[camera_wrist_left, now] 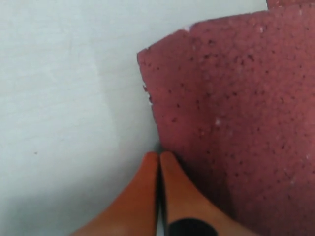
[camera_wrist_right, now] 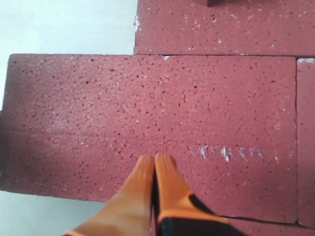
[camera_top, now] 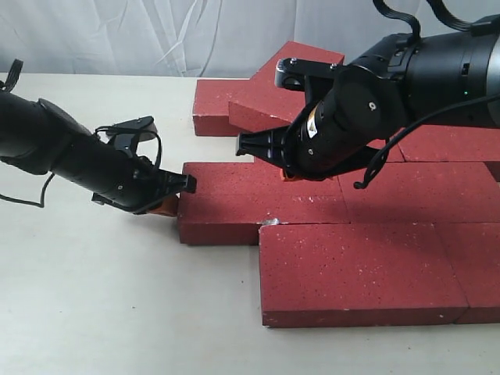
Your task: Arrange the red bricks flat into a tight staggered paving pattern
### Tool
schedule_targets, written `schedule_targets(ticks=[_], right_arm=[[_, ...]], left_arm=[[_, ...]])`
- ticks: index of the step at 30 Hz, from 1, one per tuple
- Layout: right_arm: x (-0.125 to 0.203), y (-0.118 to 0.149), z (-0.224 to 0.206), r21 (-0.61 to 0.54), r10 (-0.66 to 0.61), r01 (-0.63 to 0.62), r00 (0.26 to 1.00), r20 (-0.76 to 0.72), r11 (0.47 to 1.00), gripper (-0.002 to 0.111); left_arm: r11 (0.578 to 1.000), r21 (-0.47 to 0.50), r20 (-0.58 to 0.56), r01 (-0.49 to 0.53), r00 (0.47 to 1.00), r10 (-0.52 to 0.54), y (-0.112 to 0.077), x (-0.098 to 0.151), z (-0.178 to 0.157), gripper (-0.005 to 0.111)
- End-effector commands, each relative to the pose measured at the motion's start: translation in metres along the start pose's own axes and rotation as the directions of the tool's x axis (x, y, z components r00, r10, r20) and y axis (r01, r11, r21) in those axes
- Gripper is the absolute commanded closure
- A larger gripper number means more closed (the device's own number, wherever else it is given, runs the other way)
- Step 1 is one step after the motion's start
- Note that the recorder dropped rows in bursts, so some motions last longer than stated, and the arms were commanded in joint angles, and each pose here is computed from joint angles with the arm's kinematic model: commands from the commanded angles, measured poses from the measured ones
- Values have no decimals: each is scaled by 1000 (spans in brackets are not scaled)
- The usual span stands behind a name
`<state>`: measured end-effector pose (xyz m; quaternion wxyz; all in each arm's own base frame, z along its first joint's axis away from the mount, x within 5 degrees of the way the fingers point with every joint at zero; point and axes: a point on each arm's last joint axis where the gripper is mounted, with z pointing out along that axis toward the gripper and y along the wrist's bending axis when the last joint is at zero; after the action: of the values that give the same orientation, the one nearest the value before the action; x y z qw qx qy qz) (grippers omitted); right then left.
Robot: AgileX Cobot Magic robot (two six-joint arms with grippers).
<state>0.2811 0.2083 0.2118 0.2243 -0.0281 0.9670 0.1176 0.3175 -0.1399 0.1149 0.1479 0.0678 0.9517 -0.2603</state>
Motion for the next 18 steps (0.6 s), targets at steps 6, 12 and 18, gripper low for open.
schedule_targets(ticks=[6,12,18], right_arm=[[2,-4,-3,28,-24,25,999,-41,999,109],[9,-7,-5,55,-86,94,988,-124,994,109],[18,-5,-6,18,-116,123,969,-218,992,109]], left_arm=[[993,-56,-120,108,986,-114,42,4,-23,107],[988,-50,-158,147,975,-153,54,15,-42,107],[989,-64,-100,137,985,-143,45,28,-63,107]])
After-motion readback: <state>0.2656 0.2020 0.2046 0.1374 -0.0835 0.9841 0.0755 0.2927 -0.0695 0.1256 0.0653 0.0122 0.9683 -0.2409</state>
